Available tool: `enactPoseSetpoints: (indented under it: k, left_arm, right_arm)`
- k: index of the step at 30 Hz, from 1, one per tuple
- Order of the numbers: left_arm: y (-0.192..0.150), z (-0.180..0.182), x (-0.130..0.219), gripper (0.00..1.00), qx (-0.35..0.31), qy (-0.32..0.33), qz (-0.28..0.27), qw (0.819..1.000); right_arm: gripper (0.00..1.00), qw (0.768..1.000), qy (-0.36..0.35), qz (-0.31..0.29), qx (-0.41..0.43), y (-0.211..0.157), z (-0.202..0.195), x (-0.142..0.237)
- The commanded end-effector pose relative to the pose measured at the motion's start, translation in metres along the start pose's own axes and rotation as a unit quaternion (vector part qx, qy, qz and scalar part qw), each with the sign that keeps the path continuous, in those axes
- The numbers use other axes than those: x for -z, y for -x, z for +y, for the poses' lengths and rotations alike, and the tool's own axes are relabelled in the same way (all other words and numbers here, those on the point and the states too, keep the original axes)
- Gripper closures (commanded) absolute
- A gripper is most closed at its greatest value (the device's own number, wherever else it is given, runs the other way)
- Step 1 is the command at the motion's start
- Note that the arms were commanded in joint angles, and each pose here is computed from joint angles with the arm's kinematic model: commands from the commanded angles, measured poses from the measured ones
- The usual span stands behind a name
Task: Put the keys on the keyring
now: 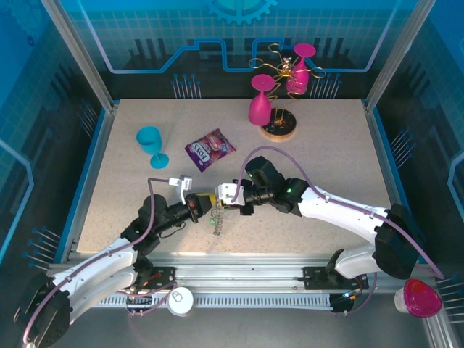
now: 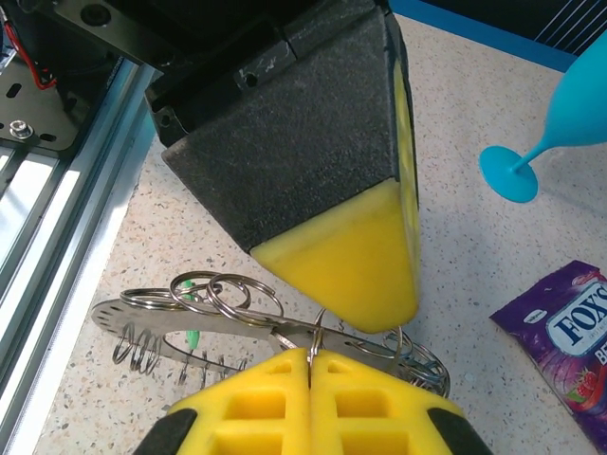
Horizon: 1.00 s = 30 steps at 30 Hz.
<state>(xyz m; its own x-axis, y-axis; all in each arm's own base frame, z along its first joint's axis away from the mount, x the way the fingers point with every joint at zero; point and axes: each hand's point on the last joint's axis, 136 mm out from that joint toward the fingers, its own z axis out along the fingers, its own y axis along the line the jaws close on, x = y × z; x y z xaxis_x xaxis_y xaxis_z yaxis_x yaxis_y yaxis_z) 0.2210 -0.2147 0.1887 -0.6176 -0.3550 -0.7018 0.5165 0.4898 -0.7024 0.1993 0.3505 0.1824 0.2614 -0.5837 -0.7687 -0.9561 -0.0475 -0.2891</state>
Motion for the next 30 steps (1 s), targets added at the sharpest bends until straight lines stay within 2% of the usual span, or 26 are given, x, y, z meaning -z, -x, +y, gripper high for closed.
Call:
enactPoseSetpoints:
  k: [1, 5, 7, 10, 15, 17, 19, 22, 27, 30]
  left_arm:
    - [0.019, -0.007, 0.001, 1.00, -0.028, -0.007, -0.042, 0.999]
    - [0.028, -0.008, 0.002, 1.00, -0.042, -0.008, -0.065, 0.997]
    - [0.034, -0.011, 0.002, 1.00, -0.056, -0.011, -0.077, 0.995]
    - [0.041, -0.018, 0.000, 1.00, -0.083, -0.020, -0.089, 0.992]
    - [0.045, -0.031, -0.003, 1.00, -0.143, -0.044, -0.091, 0.984]
    - [0.044, -0.034, -0.005, 1.00, -0.175, -0.051, -0.085, 0.980]
    - [0.046, -0.038, -0.003, 1.00, -0.210, -0.060, -0.101, 0.971]
    - [0.047, -0.041, -0.002, 1.00, -0.258, -0.066, -0.116, 0.957]
    - [0.045, -0.046, -0.005, 1.00, -0.303, -0.081, -0.112, 0.943]
    - [0.041, -0.050, -0.006, 1.00, -0.308, -0.095, -0.107, 0.941]
  right_arm:
    - [0.84, 0.999, 0.037, -0.024, -0.004, 0.016, 0.012, 0.004]
    - [0.66, 0.998, 0.052, -0.021, -0.014, 0.014, 0.018, 0.007]
    - [0.61, 0.998, 0.060, -0.019, -0.020, 0.013, 0.023, 0.010]
    - [0.59, 0.997, 0.066, -0.026, -0.042, 0.011, 0.024, 0.020]
    - [0.61, 0.991, 0.014, -0.063, -0.121, 0.012, -0.013, 0.049]
    - [0.65, 0.982, -0.017, -0.072, -0.173, 0.010, -0.038, 0.060]
    - [0.71, 0.971, -0.033, -0.087, -0.222, 0.008, -0.058, 0.069]
    - [0.72, 0.958, -0.034, -0.103, -0.267, 0.009, -0.074, 0.072]
    - [0.70, 0.954, 0.019, -0.122, -0.274, 0.016, -0.071, 0.061]
    - [0.72, 0.959, 0.020, -0.132, -0.251, 0.015, -0.073, 0.056]
